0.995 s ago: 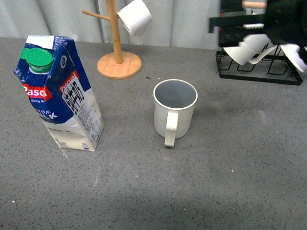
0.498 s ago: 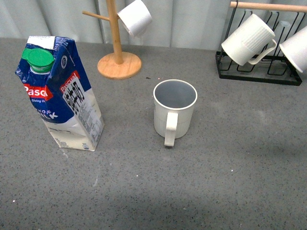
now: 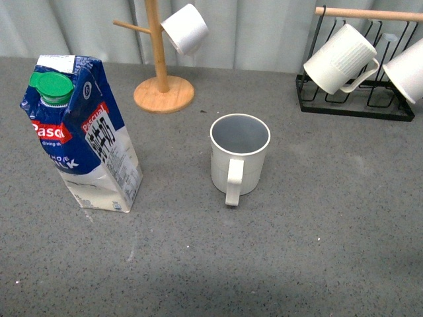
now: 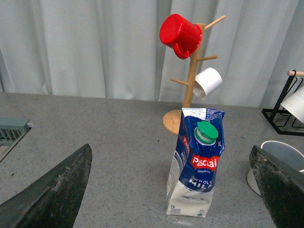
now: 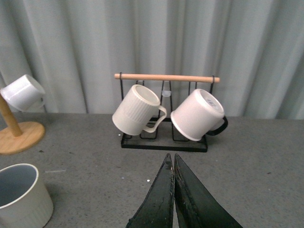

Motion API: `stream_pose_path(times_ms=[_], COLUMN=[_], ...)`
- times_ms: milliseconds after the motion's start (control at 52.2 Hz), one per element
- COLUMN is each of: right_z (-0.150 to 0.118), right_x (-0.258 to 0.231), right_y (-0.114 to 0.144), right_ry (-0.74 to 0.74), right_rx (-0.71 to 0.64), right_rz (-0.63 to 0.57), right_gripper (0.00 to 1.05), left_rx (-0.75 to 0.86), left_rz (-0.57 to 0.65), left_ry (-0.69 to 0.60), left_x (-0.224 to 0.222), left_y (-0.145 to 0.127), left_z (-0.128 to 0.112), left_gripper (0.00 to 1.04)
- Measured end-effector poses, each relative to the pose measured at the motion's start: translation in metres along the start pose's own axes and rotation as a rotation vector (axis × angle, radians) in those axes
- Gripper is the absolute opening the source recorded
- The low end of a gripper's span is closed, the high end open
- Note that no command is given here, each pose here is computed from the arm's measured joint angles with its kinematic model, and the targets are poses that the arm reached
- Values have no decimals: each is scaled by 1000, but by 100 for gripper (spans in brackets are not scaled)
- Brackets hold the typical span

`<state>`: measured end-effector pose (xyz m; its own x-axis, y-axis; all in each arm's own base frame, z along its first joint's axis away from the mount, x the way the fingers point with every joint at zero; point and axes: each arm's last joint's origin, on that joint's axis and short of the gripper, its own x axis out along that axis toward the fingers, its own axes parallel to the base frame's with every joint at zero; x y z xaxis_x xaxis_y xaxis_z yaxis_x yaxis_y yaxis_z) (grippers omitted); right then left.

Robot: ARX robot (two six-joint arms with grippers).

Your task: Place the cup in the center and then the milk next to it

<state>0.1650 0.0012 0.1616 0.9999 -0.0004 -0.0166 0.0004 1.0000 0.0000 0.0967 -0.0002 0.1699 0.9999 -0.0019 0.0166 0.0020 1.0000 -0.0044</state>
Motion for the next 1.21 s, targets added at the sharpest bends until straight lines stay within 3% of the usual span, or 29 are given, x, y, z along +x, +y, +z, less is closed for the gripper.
stream_pose_path(times_ms=[1206], right_z=[6], right_x=[-52], right_y=[-1], right_ry=[-25], right_rx=[0], right_rz=[1], right_gripper=[1], left_rx=[0], left_rz=[0], left_ry=[0], left_x=[0], left_y=[0], left_z=[0], left_gripper=[98])
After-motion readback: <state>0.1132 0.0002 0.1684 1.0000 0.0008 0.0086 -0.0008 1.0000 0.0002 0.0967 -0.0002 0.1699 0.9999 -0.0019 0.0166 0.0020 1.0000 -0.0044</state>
